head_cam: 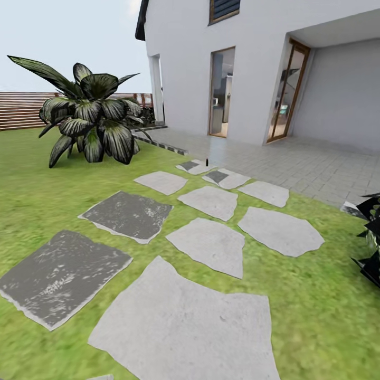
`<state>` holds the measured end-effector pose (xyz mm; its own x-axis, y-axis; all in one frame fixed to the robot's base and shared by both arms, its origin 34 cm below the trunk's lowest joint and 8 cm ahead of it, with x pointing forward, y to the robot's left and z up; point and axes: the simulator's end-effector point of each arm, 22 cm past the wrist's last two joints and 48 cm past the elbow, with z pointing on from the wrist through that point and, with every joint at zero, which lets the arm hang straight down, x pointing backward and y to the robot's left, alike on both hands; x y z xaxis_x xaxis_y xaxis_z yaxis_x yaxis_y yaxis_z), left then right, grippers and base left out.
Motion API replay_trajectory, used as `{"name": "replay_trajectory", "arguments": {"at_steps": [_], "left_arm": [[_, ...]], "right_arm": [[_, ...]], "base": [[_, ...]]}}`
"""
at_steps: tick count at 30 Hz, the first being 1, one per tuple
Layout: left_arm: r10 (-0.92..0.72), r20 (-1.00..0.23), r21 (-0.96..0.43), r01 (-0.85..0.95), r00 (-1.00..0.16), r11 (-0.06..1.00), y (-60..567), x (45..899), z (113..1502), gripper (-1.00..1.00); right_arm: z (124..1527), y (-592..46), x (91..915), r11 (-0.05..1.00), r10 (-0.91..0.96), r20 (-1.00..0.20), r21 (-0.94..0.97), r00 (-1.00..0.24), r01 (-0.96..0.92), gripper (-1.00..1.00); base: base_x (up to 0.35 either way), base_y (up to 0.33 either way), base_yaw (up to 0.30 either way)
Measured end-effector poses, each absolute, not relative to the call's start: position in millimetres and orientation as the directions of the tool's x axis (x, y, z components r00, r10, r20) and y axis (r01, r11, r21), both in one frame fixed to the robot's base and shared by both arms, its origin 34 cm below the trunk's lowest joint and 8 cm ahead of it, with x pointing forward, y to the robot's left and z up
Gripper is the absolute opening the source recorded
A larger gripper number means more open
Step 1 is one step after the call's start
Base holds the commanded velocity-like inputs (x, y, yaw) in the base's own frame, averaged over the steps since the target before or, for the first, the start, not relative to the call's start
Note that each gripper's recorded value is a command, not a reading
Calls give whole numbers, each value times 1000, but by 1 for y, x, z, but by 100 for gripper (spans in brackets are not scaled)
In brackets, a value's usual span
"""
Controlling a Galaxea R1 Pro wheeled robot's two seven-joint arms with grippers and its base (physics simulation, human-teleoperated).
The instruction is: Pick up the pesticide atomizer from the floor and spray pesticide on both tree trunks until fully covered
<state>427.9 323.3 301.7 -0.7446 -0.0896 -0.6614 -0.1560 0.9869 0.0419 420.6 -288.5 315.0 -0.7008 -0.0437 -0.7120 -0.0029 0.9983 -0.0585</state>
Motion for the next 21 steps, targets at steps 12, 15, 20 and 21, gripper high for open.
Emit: {"name": "replay_trajectory", "arguments": {"at_steps": [12, 15, 20, 21], "left_arm": [[-89, -661, 42, -156, -745, 987, 323, 428, 302, 100], [-90, -661, 42, -156, -745, 987, 323, 428, 302, 100], [-89, -662, 42, -156, -744, 987, 323, 428, 302, 100], [-89, -662, 42, -156, -744, 987, 323, 428, 302, 100]], "right_arm": [[315, -289, 421, 998, -44, -712, -58, -701, -3, 100], [315, -289, 421, 998, -43, -712, -58, -701, -2, 100], [315, -289, 421, 998, -43, -712, -58, -701, -2, 100], [315, -289, 421, 998, -43, -712, -58, -701, -2, 100]], "base": [[340, -107, 0], [340, -107, 0], [340, -107, 0], [340, -107, 0]]}}
